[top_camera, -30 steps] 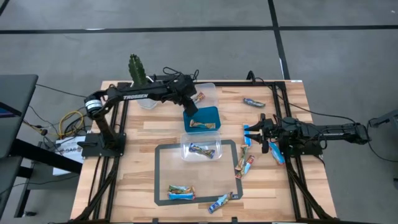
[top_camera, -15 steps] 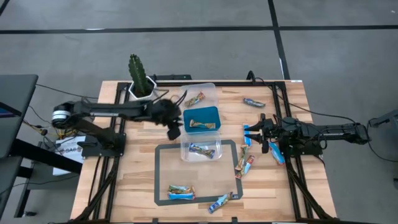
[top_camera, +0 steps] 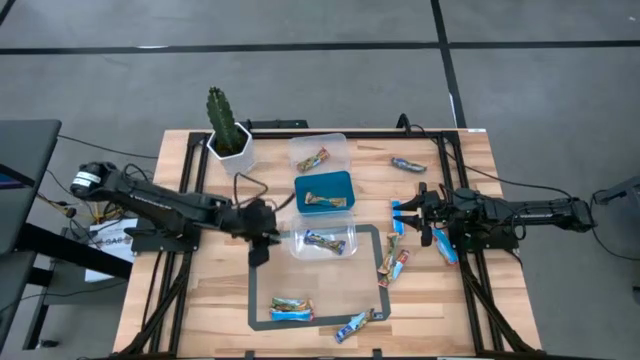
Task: Pick and place Granola Bars by type
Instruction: Put the red granola bar into the top transparent bin
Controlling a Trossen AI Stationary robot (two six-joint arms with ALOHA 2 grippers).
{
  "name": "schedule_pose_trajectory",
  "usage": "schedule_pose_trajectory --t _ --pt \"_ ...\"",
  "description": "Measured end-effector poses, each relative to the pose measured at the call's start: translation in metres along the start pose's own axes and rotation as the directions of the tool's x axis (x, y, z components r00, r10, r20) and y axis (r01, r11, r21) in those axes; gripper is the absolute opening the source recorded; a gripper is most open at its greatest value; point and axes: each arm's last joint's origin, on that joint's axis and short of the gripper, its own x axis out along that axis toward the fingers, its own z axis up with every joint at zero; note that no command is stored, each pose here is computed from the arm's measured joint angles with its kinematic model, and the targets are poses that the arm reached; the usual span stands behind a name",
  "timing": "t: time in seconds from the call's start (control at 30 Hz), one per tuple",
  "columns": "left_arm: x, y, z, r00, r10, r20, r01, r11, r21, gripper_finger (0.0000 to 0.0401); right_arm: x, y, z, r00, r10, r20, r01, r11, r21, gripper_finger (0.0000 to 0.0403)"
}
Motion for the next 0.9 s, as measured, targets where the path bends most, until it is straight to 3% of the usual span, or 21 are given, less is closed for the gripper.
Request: schedule_pose_trajectory --t 0.33,0.9 --pt "-0.008 -0.046 -0.023 0.997 -0.082 -0.015 0.083 0.993 0.083 0.0116 0.0 0.0 0.0 1.0 0.0 0.0 0.0 1.0 0.0 0.0133" --pt "-0.031 -0.097 -0.063 0.959 -0.262 -0.11 0.276 0.952 0.134 0.0116 0.0 0.0 0.0 1.0 0.0 0.0 0.0 1.0 0.0 0.0134"
